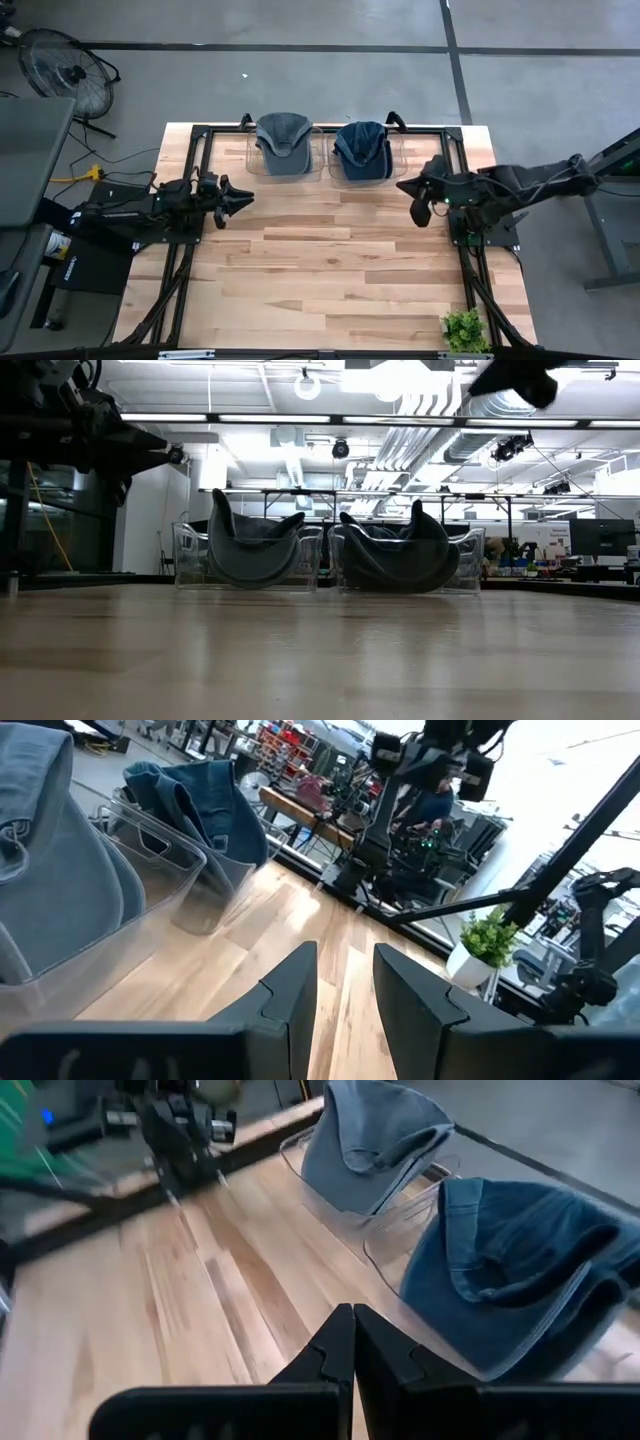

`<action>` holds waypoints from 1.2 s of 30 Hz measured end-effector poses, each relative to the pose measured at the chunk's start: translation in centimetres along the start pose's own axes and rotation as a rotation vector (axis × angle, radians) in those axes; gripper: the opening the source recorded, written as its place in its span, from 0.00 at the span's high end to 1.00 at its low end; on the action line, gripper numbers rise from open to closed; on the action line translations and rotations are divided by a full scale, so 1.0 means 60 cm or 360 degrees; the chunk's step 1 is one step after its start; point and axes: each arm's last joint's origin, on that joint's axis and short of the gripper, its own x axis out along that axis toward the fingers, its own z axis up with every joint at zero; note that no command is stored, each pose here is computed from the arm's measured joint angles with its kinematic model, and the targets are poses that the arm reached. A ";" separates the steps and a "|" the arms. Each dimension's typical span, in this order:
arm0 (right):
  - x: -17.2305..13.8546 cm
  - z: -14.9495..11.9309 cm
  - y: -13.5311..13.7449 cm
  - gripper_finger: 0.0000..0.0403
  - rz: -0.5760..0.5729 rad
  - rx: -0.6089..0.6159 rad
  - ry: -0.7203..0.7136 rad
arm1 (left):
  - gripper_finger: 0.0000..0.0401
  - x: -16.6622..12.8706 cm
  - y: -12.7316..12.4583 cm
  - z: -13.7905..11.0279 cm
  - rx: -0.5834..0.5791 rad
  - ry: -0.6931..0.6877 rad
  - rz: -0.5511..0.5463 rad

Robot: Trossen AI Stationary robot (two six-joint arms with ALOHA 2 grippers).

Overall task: Pick & Place hat
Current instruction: Return to Home Position

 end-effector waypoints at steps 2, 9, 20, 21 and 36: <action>0.002 -0.023 -0.012 1.00 0.0036 0.0072 -0.0064 | 0.75 0.000 0.000 0.000 -0.0001 0.0001 -0.0001; 0.005 -0.097 -0.057 1.00 0.0133 0.0283 -0.0274 | 0.75 0.000 0.000 0.000 -0.0005 0.0000 -0.0002; 0.002 -0.150 -0.099 1.00 0.0317 0.0355 -0.0503 | 0.75 0.000 0.000 0.000 -0.0004 -0.0001 0.0000; 0.001 -0.150 -0.100 1.00 0.0351 0.0333 -0.0518 | 0.75 0.000 0.000 0.000 -0.0004 0.0000 -0.0001; 0.014 -0.200 -0.129 1.00 0.0574 0.0263 -0.0593 | 0.75 0.000 0.000 0.000 -0.0002 0.0000 -0.0001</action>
